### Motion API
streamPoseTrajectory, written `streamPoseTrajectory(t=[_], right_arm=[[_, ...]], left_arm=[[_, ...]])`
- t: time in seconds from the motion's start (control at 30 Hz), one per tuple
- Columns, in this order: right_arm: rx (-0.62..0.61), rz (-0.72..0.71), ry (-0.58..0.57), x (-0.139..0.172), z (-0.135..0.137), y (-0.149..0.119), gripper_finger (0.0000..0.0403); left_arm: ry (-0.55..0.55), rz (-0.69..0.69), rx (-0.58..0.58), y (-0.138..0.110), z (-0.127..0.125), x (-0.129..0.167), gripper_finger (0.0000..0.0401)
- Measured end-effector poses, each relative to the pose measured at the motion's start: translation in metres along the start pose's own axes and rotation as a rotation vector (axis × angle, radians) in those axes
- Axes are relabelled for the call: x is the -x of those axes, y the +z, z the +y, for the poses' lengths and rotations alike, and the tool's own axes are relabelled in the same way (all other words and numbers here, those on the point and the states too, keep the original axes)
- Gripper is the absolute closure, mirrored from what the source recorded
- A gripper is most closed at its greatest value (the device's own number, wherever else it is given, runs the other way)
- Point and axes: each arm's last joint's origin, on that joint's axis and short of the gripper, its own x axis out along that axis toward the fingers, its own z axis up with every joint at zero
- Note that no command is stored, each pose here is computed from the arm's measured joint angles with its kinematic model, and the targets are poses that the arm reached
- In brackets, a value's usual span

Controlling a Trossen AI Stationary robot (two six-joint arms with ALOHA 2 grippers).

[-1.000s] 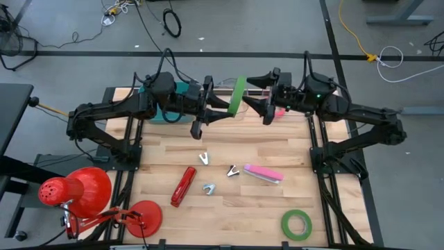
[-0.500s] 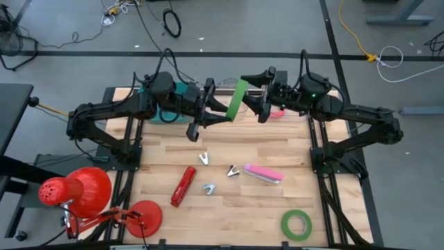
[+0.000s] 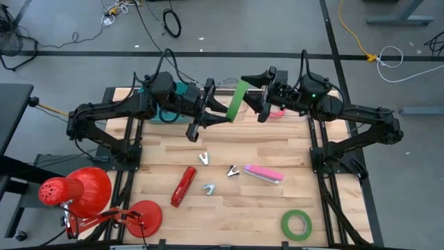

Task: Pick and place Stapler, Stapler remover, tape
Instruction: Put the top green tape into the right transparent bin

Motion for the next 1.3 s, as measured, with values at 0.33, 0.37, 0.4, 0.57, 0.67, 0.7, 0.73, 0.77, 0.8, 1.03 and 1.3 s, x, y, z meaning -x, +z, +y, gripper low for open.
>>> streamPoseTrajectory(t=[0.33,0.37,0.4,0.57,0.67,0.7,0.73,0.77,0.8,1.03,1.3], right_arm=[[0.000,0.001,0.005,0.0000,0.0001,0.0000,0.0177],[0.000,0.001,0.005,0.0000,0.0001,-0.0001,0.0184],[0.000,0.001,0.006,0.0000,0.0002,-0.0001,0.0191],[0.000,0.002,0.011,0.0000,0.0003,-0.0001,0.0225],[0.000,0.002,0.011,0.0000,0.0003,-0.0001,0.0243],[0.000,0.002,0.012,0.0000,0.0003,-0.0001,0.0249],[0.000,0.003,0.012,0.0000,0.0003,-0.0001,0.0255],[0.000,0.003,0.012,0.0000,0.0003,-0.0002,0.0261],[0.000,0.003,0.012,0.0000,0.0003,-0.0002,0.0267],[0.004,0.005,0.009,0.0000,0.0002,-0.0004,0.0310],[0.005,0.012,0.007,0.0000,0.0001,-0.0011,0.0312]], left_arm=[[0.001,0.000,-0.001,0.0000,0.0001,0.0000,0.0302],[0.001,0.000,-0.001,0.0000,0.0001,0.0000,0.0302],[0.001,0.000,-0.001,0.0000,0.0001,0.0000,0.0302],[0.001,0.001,0.000,-0.0001,0.0001,0.0000,0.0302],[0.002,0.001,0.000,-0.0001,0.0001,0.0000,0.0302],[0.002,0.001,0.000,-0.0001,0.0002,0.0000,0.0302],[0.003,0.001,0.000,-0.0001,0.0002,0.0000,0.0302],[0.007,0.001,0.000,-0.0001,0.0003,0.0000,0.0302],[0.011,0.001,0.000,-0.0001,0.0004,0.0000,0.0302],[0.022,0.002,0.001,-0.0005,0.0008,-0.0002,0.0302],[0.023,0.003,0.002,-0.0007,0.0009,-0.0002,0.0297]])
